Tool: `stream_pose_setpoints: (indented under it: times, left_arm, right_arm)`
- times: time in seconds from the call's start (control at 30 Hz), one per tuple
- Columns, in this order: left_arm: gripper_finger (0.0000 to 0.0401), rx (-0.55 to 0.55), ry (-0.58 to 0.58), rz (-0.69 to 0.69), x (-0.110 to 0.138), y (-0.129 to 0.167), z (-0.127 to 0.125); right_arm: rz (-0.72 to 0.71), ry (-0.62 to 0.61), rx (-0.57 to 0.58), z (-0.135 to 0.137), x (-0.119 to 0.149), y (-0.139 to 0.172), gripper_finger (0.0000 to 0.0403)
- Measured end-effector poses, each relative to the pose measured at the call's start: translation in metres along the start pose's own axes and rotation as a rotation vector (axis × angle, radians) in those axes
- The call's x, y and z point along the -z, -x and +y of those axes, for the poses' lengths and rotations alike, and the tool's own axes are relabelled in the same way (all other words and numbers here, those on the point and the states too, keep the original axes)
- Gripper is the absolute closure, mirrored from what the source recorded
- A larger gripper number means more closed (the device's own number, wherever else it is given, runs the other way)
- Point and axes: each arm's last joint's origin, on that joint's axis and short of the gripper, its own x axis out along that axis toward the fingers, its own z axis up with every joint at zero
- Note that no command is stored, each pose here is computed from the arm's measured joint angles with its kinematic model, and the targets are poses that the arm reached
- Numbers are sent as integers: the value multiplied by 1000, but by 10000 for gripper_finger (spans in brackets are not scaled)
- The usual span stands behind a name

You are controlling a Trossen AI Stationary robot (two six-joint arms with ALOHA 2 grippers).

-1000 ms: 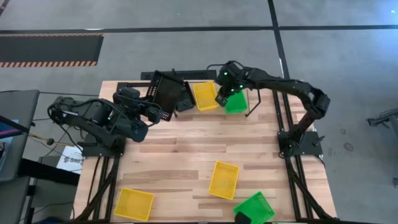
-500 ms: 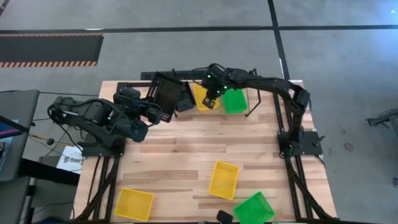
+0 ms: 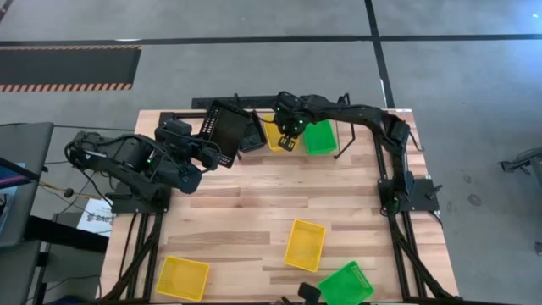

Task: Stack baskets on shelf by color
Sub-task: Stack the black bin on top of the black bin on the shelf

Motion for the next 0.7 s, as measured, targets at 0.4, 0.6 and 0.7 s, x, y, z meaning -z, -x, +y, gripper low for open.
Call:
stream_pose_setpoints:
  times: [0.4,0.6,0.7]
  left_arm:
    - [401,0,0,1,0,0,0]
    - [401,4,0,17,0,0,0]
    - [401,4,-7,17,0,0,0]
  right_arm:
    - [66,-30,94,-14,9,16,403]
    - [69,-21,106,-11,9,16,403]
    - [44,-8,104,-5,6,18,403]
